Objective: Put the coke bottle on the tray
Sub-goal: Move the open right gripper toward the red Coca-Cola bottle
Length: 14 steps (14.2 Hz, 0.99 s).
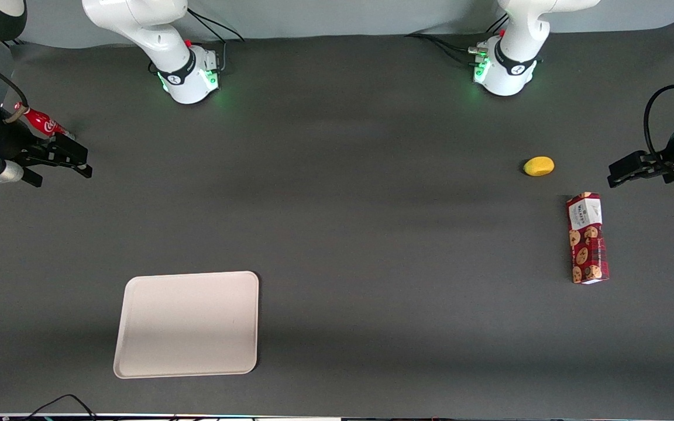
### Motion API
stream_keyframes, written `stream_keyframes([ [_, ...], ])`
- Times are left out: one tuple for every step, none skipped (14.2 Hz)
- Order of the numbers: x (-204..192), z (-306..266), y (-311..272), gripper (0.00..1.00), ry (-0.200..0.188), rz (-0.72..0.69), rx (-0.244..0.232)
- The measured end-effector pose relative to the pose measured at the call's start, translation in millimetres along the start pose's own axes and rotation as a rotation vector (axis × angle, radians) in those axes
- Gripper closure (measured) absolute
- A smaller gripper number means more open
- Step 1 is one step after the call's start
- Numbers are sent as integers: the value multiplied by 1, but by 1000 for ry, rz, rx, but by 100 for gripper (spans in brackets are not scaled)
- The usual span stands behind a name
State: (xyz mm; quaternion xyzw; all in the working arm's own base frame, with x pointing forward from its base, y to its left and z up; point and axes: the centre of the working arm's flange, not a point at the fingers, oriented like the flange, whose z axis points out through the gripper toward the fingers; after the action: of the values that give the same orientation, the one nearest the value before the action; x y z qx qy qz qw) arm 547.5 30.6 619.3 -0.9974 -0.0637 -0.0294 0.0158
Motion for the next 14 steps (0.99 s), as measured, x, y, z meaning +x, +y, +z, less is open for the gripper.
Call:
stream_keyframes([
  [0,0,0,0,0,0,0],
  [0,0,1,0,0,2,0],
  [0,0,2,0,-1,4,0],
  [-1,0,6,0,-3,10,-2],
  [-3,1,12,0,-20,19,-9],
  [-9,3,21,0,-56,24,-23],
  [-16,2,33,0,-91,20,-43],
  [-26,-2,50,0,-116,-5,-67],
  [-40,-8,74,0,-137,-43,-80],
  [-59,-13,105,0,-154,-77,-74],
  [-83,-14,144,0,-169,-104,-61],
  [-109,-12,182,0,-186,-121,-53],
  [-134,-6,214,0,-208,-127,-47],
  [-156,2,237,0,-233,-126,-47],
])
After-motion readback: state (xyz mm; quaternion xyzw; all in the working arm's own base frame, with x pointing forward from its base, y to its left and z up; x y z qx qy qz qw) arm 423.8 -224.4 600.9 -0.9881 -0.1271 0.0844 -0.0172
